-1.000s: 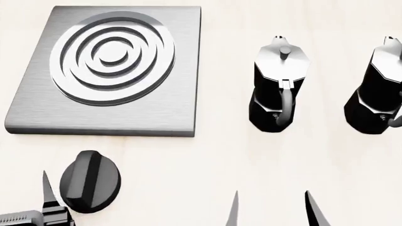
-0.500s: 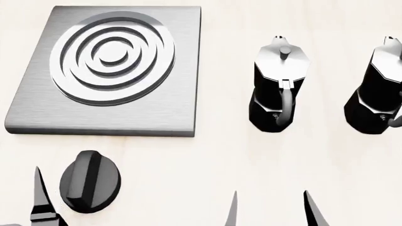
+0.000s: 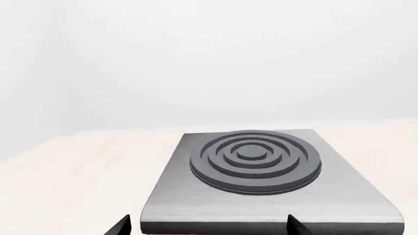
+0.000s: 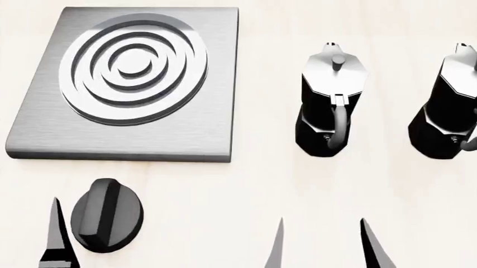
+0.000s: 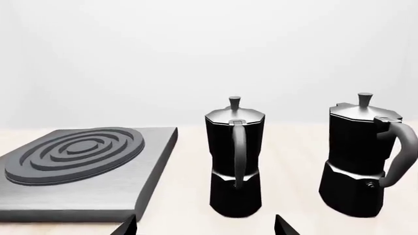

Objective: Turn off the stove.

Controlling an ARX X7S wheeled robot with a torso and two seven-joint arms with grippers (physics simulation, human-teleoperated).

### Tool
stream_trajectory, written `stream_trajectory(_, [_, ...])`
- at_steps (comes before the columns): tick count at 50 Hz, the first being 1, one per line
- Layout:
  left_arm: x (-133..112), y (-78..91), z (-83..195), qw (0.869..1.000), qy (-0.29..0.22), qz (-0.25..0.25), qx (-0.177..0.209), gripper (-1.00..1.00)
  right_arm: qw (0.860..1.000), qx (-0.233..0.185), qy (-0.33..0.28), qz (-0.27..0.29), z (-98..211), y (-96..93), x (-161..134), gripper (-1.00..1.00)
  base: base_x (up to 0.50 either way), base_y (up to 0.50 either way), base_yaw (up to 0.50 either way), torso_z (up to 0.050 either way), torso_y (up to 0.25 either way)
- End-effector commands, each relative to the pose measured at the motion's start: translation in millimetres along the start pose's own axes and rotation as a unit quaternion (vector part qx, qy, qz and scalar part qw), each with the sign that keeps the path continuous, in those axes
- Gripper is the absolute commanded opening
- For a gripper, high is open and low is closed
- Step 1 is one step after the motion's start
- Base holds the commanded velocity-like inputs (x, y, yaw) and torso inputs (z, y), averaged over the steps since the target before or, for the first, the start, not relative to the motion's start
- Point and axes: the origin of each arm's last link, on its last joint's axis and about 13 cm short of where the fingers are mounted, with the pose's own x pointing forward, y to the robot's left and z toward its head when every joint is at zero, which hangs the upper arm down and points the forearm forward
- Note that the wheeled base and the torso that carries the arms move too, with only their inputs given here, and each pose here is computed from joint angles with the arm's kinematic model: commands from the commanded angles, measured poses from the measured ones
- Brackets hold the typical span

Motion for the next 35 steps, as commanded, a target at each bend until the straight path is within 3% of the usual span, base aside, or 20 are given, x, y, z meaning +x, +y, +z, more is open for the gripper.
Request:
stream_trajectory(1, [4,-1.7,9,1.0,-0.018,-0.015,-0.01,1.0,1.0,-0.003,-0.014,-0.004,4,-2.0,7,1.0,0.0,0.0,0.0,0.0,0.0])
stream_trajectory(35, [7,-3.2,25,0.999,-0.04,-0.024,-0.016,1.0,0.997,-0.005,-0.072,0.004,39,-1.0,19,1.0,0.0,0.0,0.0,0.0,0.0])
